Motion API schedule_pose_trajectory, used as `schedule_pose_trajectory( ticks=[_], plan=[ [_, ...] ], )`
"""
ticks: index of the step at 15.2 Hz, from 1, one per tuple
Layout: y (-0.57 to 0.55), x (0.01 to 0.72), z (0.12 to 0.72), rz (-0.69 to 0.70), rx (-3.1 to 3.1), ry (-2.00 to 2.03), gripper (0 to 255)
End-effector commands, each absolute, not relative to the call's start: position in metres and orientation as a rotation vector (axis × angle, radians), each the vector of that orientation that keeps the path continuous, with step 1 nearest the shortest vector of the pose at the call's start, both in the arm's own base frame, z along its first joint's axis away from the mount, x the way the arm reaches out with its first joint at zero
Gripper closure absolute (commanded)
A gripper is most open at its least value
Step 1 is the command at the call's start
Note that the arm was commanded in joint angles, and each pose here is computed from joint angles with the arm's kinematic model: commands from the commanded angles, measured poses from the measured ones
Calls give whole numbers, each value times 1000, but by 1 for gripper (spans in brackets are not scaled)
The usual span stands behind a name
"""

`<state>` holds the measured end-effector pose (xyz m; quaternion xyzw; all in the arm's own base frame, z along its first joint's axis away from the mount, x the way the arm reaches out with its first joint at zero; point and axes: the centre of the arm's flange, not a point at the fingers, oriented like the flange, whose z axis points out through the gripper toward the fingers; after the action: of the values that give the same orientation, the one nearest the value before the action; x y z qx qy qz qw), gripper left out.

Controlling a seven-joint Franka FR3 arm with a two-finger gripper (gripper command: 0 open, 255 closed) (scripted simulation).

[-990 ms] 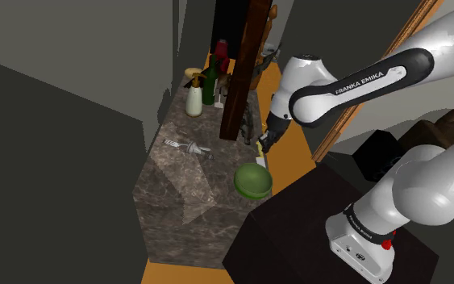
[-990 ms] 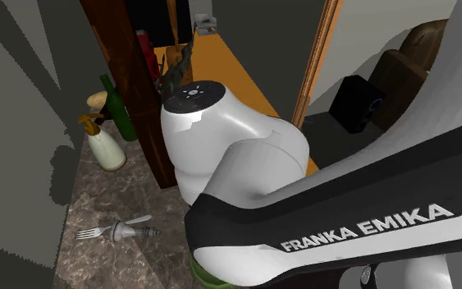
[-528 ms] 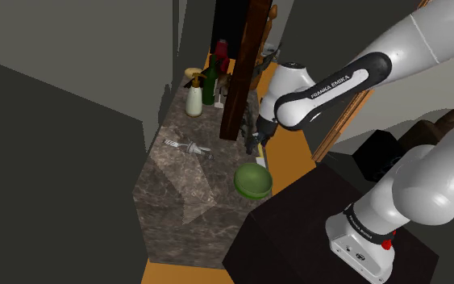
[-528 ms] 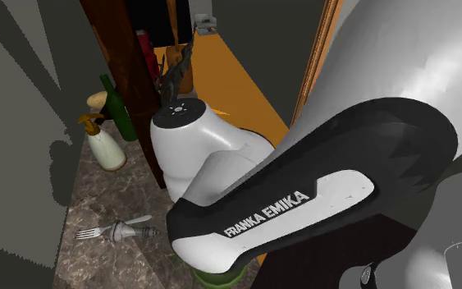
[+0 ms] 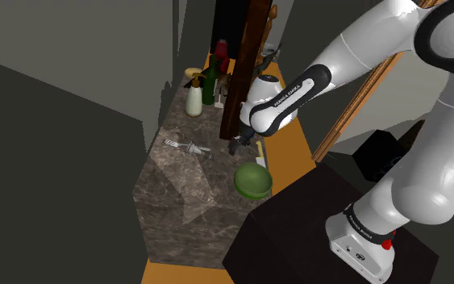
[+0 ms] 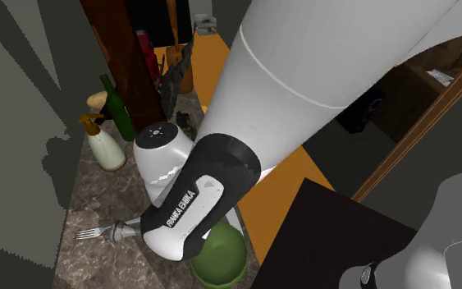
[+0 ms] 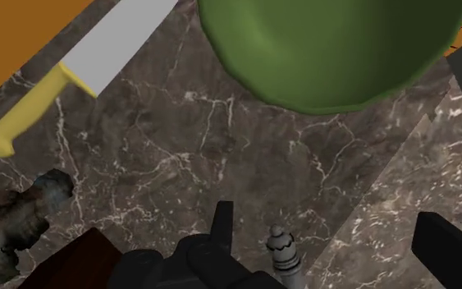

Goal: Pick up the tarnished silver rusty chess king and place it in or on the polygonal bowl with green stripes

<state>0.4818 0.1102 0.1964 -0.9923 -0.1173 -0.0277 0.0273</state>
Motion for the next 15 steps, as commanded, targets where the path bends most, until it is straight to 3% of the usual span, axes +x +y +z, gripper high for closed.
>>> schedule_pose_trajectory(
  ticks=[1, 15],
  plan=[
    [117, 501, 180, -107, -3053, -413, 0],
    [157, 612, 81, -225, -2967, -701, 0]
  ],
)
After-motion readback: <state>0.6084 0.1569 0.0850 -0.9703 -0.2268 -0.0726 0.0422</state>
